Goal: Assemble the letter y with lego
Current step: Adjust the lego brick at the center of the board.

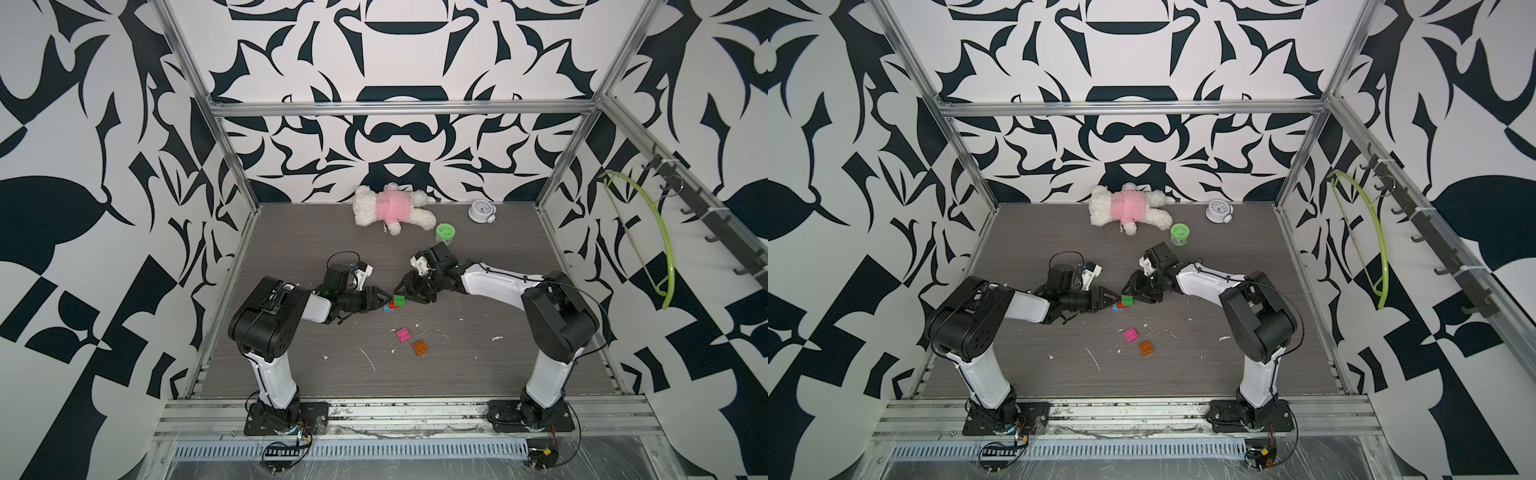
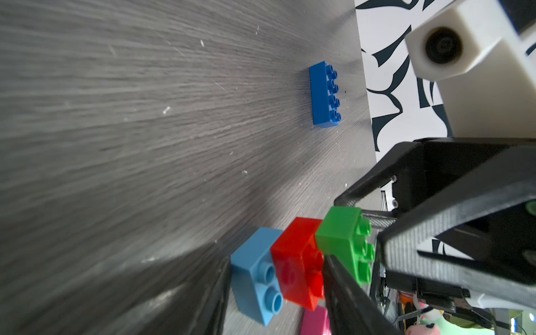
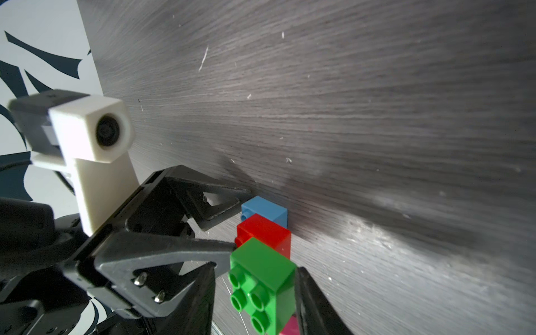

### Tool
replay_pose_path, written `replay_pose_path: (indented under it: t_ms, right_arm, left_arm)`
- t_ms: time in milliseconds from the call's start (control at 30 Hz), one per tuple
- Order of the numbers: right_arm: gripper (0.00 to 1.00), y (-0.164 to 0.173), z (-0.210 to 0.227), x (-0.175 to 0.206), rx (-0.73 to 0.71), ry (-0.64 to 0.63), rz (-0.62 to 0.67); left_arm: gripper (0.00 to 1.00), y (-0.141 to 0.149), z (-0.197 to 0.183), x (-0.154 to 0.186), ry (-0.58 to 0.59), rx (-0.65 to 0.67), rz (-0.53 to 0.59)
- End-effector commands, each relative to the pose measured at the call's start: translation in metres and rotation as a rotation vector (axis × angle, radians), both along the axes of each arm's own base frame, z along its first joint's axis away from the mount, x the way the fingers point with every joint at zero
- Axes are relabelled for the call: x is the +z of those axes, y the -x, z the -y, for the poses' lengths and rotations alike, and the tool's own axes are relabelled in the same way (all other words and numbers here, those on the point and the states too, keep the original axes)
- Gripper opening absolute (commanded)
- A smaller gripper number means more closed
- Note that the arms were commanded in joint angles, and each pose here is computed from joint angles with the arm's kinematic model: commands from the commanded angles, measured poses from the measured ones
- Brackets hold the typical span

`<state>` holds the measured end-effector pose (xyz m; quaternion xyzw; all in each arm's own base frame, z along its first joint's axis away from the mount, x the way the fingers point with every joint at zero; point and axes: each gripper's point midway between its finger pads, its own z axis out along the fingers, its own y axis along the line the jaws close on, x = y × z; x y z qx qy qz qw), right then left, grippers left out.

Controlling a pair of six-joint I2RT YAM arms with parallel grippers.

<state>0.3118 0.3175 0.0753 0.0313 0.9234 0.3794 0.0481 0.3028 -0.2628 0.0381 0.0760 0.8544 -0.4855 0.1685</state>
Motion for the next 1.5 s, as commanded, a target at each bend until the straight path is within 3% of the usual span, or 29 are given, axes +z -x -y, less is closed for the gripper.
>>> replay_pose_path:
  t_ms: [0,433,733,1033,1267,1467]
  right_arm:
    - [0.47,0.000,-0.009,0.013,0.010,-0.039,0.036]
    - [0.48,0.002,-0.005,0.009,0.007,-0.019,0.036]
    - [0.54,-0.001,0.003,0.034,0.028,0.030,0.105]
    - [0.51,-0.007,0.054,0.055,0.049,0.298,0.158]
    - [0.49,0.020,0.097,0.059,0.059,0.513,0.127]
    - [0.48,0.033,0.116,0.057,0.035,0.567,0.112]
  left_arm:
    - [0.56,0.027,-0.017,-0.045,-0.155,0.011,-0.146]
    - [0.54,0.030,-0.023,-0.050,-0.218,-0.018,-0.112]
    - [0.52,0.031,-0.025,-0.053,-0.233,-0.021,-0.106]
    - [0.51,0.034,-0.026,-0.056,-0.236,-0.019,-0.118]
    - [0.51,0.033,-0.027,-0.056,-0.241,-0.013,-0.111]
    - [0.51,0.030,-0.030,-0.054,-0.258,-0.004,-0.091]
